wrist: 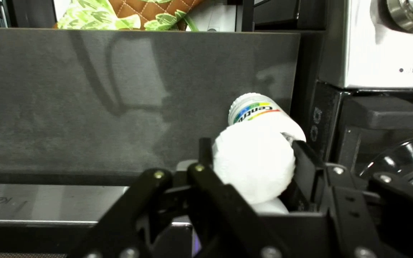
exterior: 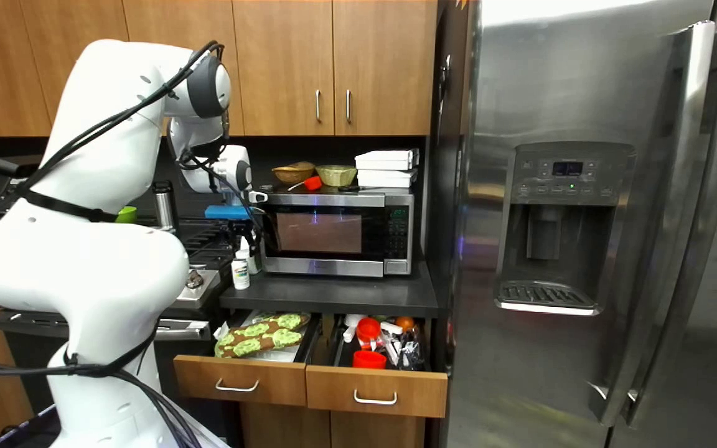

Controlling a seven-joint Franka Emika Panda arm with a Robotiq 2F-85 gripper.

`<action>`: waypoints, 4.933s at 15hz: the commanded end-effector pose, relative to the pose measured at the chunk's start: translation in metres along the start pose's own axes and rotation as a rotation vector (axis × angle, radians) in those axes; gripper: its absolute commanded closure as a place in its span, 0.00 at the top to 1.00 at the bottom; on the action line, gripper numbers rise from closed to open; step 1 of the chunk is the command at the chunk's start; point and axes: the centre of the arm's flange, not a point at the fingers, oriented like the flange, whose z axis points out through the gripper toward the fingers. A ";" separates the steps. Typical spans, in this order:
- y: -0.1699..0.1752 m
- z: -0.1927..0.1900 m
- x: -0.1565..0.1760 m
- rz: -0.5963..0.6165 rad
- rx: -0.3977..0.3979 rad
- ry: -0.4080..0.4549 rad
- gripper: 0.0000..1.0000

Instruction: Put the lid on the bottle

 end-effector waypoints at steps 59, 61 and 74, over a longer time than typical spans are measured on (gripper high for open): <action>-0.019 0.007 0.013 -0.159 -0.011 -0.022 0.31; -0.019 0.005 0.015 -0.162 -0.012 -0.019 0.31; -0.023 0.015 0.019 -0.178 -0.002 -0.027 0.31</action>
